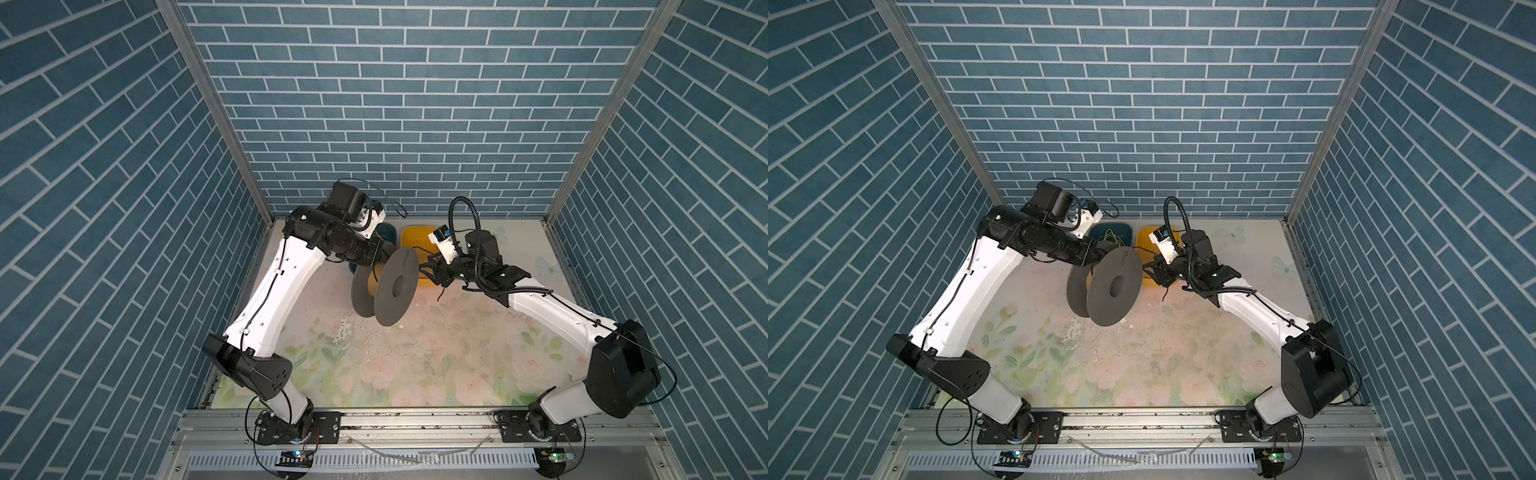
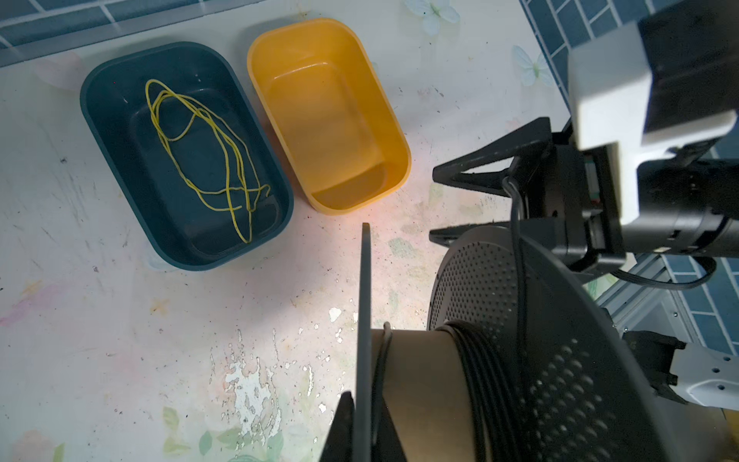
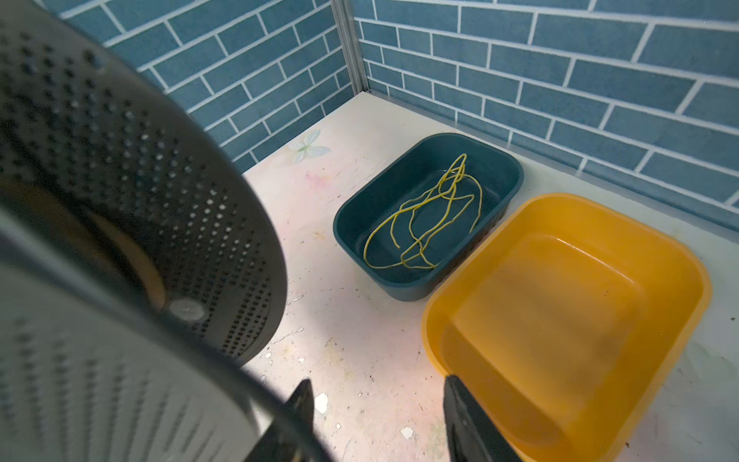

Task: Wrap the cables

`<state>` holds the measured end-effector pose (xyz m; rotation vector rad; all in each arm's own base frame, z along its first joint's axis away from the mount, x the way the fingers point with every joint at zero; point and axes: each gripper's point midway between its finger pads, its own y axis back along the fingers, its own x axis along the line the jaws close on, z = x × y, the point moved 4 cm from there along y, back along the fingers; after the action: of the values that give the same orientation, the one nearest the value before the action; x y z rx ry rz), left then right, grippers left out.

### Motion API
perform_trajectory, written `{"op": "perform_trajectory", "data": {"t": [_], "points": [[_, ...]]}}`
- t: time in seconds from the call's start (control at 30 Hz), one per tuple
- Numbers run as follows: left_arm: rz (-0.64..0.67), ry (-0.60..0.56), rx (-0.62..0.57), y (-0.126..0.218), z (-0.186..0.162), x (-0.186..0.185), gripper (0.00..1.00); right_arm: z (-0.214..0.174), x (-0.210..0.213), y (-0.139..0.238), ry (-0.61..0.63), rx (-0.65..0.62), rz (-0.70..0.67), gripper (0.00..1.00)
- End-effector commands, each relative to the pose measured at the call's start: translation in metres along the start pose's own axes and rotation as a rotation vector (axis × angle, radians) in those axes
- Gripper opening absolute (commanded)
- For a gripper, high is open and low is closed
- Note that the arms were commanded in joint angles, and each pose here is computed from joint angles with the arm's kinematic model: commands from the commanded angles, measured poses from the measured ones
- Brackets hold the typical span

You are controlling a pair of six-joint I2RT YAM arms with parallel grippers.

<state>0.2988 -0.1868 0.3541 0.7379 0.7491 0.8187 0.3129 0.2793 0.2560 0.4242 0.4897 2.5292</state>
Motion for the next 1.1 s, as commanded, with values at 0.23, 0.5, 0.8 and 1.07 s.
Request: {"op": "perform_trajectory", "data": {"t": [0.23,0.5,0.8,1.07], "points": [[-0.06,-0.006,-0.01,0.001,0.008,-0.006,0.0,-0.002,0.017,0.04,-0.003,-0.021,0.007,0.6],[-0.061,-0.006,0.006,-0.003,0.007,-0.004,0.0,-0.009,0.015,0.053,-0.024,0.005,-0.013,0.6],[-0.071,-0.002,0.019,-0.008,0.006,-0.004,0.0,-0.026,0.004,0.065,-0.06,0.039,-0.061,0.55],[-0.073,-0.003,0.025,-0.01,0.005,-0.004,0.0,-0.034,-0.003,0.076,-0.074,0.05,-0.107,0.36]]}}
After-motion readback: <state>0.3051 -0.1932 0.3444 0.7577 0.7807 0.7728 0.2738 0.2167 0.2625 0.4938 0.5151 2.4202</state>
